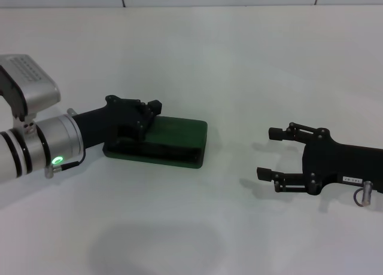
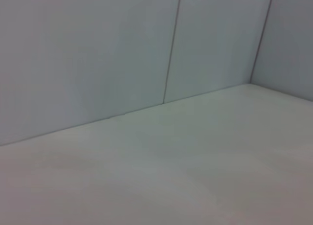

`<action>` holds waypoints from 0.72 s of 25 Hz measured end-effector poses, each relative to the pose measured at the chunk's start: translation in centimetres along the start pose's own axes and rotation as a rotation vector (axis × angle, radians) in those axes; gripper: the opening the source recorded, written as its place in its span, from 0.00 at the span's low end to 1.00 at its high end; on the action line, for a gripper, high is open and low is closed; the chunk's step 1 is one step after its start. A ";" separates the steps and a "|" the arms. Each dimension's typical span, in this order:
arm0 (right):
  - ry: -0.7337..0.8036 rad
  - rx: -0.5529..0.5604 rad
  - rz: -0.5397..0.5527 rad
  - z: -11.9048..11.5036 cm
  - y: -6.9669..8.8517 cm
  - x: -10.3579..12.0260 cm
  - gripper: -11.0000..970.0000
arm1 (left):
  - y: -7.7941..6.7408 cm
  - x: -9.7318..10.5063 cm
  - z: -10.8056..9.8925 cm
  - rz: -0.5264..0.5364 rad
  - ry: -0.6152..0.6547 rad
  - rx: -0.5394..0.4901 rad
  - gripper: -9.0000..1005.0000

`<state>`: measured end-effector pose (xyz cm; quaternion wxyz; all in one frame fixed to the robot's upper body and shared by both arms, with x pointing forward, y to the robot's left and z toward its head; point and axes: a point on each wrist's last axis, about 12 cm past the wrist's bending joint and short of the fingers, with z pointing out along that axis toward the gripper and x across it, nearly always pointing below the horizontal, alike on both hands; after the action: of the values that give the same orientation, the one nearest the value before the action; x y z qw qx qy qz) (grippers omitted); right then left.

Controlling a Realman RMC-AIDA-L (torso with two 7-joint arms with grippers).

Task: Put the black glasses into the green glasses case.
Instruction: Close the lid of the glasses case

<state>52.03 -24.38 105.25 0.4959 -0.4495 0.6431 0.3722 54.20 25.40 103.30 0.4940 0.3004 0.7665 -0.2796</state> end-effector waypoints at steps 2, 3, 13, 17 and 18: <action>0.000 -0.001 0.000 0.0 0.0 0.0 0.87 | -0.1 0.1 0.1 0.001 0.003 0.002 0.02; 0.000 -0.001 -0.001 0.1 -0.1 0.0 0.87 | -0.1 0.2 0.1 0.000 0.004 0.003 0.02; 0.002 -0.002 0.001 0.1 -0.1 -0.1 0.87 | -0.4 0.5 0.1 0.006 -0.019 0.005 0.03; 0.002 -0.002 0.001 0.1 -0.1 0.0 0.87 | -0.5 0.8 0.1 0.015 -0.017 0.009 0.04; 0.002 -0.002 0.002 0.1 -0.1 0.0 0.87 | -0.5 0.9 0.1 0.016 -0.016 0.009 0.04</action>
<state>52.16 -24.29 105.27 0.4946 -0.4498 0.6436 0.3726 53.55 25.16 102.55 0.5009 0.3066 0.7589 -0.2815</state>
